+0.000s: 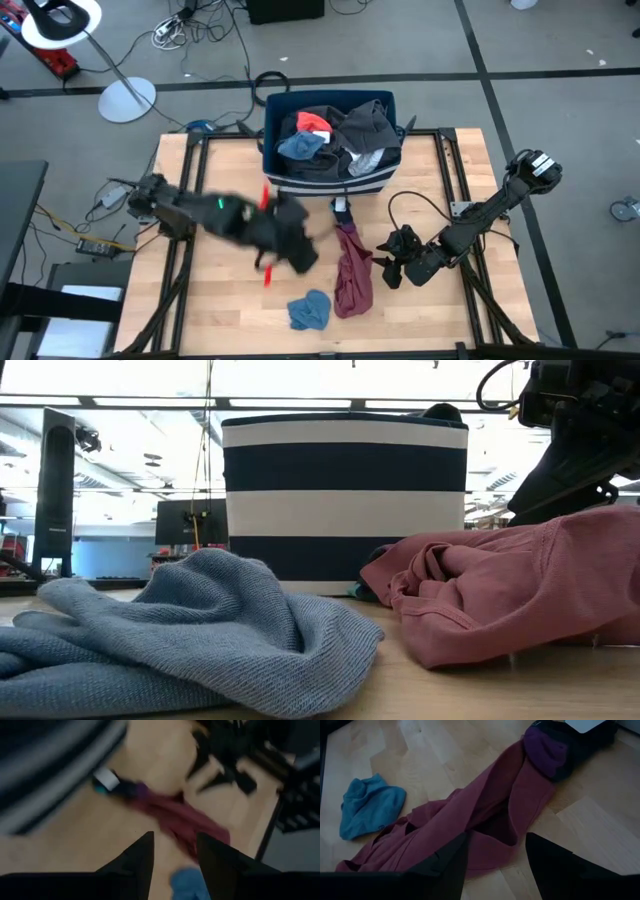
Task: Sort clothes
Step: Put the blue towel into the laundry bin
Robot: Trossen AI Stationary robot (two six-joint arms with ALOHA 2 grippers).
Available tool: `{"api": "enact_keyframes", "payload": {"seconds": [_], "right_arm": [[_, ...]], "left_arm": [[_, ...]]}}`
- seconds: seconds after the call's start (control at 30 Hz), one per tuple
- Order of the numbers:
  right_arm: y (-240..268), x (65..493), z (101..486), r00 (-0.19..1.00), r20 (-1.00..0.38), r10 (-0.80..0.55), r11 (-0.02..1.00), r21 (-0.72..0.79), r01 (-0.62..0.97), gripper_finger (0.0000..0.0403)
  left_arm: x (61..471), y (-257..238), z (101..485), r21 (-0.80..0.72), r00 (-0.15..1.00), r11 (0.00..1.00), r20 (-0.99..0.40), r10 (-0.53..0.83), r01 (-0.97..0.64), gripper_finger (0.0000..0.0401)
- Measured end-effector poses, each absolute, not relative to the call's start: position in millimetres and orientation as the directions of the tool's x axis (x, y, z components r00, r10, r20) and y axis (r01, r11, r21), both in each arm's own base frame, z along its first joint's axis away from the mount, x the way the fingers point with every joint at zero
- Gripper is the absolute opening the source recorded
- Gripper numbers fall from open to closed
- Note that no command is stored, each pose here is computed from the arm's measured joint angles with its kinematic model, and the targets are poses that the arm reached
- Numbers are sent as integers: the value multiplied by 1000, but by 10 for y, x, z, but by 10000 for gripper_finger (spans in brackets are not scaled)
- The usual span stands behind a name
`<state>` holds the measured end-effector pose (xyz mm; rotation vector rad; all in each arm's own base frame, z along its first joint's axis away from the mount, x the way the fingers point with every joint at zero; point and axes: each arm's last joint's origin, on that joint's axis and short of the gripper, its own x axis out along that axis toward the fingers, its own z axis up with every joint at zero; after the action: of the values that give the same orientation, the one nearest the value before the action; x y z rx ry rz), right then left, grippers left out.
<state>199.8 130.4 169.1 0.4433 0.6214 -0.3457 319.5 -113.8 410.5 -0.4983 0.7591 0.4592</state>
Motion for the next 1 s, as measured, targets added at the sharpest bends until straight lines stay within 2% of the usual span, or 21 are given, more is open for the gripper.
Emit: {"api": "enact_keyframes", "payload": {"seconds": [0.23,0.4,0.63,0.87,1.0], "right_arm": [[1312,2001,1695,764,-623,-165,850,303,431,199],[1316,2005,1698,767,-622,-158,849,311,427,199],[1321,2011,1705,773,-616,-154,847,320,424,199],[1347,2002,1709,777,-615,-137,850,329,411,199],[1359,1997,1711,779,-613,-130,852,333,405,199]], "left_arm": [[3128,-1773,3446,-295,571,734,-807,152,-612,152],[3165,-2138,2966,-415,586,683,-810,24,-601,152],[3277,-2391,2407,-424,519,620,-854,-31,-660,152],[3472,-2556,2029,-461,519,601,-850,-90,-653,152],[3507,-2574,1805,-407,479,608,-876,-50,-682,152]]}}
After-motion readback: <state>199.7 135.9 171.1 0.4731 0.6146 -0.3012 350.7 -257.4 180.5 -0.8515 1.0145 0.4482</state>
